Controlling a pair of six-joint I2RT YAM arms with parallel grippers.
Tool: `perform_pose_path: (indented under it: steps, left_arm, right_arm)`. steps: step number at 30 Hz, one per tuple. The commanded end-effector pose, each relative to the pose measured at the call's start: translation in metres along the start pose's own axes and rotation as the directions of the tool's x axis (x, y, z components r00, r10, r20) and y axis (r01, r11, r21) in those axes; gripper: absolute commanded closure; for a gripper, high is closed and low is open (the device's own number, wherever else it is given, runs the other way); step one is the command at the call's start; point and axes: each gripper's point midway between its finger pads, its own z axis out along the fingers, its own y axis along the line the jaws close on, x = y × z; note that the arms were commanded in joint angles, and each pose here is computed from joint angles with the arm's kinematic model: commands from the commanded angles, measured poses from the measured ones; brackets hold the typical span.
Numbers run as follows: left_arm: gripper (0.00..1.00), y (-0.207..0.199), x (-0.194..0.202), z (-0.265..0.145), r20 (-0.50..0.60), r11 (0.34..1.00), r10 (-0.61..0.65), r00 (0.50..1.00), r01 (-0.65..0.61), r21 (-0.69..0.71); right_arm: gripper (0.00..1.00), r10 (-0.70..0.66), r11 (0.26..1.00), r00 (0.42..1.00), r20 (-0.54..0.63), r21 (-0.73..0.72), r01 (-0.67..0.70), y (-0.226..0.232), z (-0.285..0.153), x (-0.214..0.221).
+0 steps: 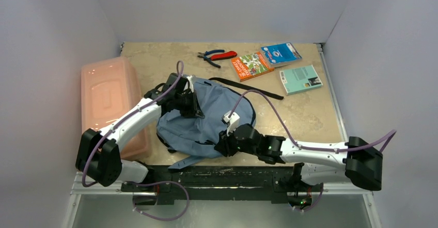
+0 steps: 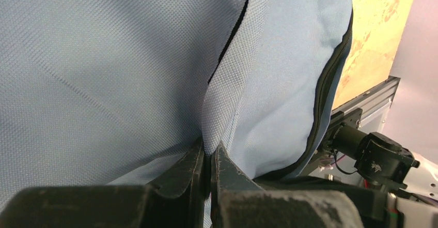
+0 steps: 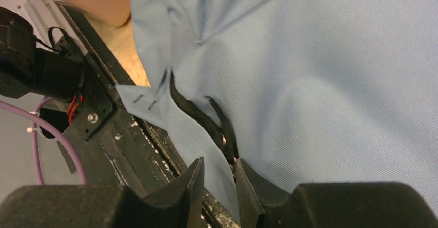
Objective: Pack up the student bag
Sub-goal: Adjust the student bag at the center of the board.
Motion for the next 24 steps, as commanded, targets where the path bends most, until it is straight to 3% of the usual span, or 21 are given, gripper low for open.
perform_pose_path:
  steps: [1, 17, 21, 24]
  left_arm:
    - [1.0, -0.033, -0.03, -0.018, 0.116, 0.991, 0.016, 0.993, -0.031, 0.127]
    - [1.0, -0.028, -0.023, -0.018, 0.111, 0.992, 0.019, 0.994, -0.032, 0.119]
    - [1.0, -0.027, -0.022, -0.017, 0.105, 0.992, 0.018, 0.994, -0.03, 0.119]
    - [1.0, -0.026, -0.021, -0.015, 0.102, 0.993, 0.016, 0.995, -0.028, 0.117]
  right_arm:
    - [0.68, -0.091, 0.996, 0.995, 0.047, 0.001, 0.091, 0.017, -0.001, -0.04]
    - [0.6, -0.153, 0.985, 0.988, 0.007, 0.08, 0.152, 0.009, 0.027, -0.044]
    - [0.64, -0.143, 0.985, 0.989, 0.023, 0.103, 0.14, 0.004, 0.025, -0.045]
    - [0.75, -0.12, 0.99, 0.991, 0.062, 0.081, 0.115, 0.009, 0.02, -0.052]
